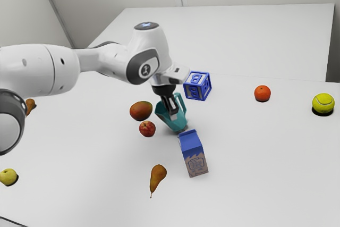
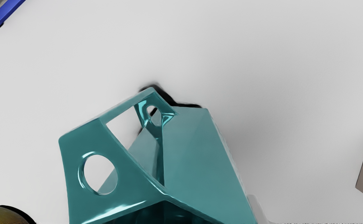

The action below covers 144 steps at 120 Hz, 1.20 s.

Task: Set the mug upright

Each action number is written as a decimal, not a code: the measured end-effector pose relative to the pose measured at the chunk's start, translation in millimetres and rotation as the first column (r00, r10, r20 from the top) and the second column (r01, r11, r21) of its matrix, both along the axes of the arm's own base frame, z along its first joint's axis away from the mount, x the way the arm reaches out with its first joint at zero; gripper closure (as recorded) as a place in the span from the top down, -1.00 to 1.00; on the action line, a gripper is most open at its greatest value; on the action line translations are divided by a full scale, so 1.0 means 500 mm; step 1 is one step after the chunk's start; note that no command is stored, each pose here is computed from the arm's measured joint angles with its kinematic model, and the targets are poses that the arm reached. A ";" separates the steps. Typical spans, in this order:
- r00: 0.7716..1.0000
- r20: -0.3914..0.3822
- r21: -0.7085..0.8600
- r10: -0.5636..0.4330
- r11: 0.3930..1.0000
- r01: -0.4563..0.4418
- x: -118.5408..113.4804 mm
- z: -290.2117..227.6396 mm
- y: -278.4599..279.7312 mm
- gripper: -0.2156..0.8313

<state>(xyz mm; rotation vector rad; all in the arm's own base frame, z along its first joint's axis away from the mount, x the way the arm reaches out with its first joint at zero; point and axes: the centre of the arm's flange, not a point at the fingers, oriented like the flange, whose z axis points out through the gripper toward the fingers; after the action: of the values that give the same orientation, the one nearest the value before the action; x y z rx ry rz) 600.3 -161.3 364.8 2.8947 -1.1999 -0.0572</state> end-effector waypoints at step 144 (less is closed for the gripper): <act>0.968 0.150 0.019 0.200 0.979 -0.205 -0.008 0.301 -0.031 0.43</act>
<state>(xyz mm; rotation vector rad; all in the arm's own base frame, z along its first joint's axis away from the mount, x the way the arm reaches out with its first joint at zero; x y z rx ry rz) 596.3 -176.8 515.1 3.0816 -0.9191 0.1411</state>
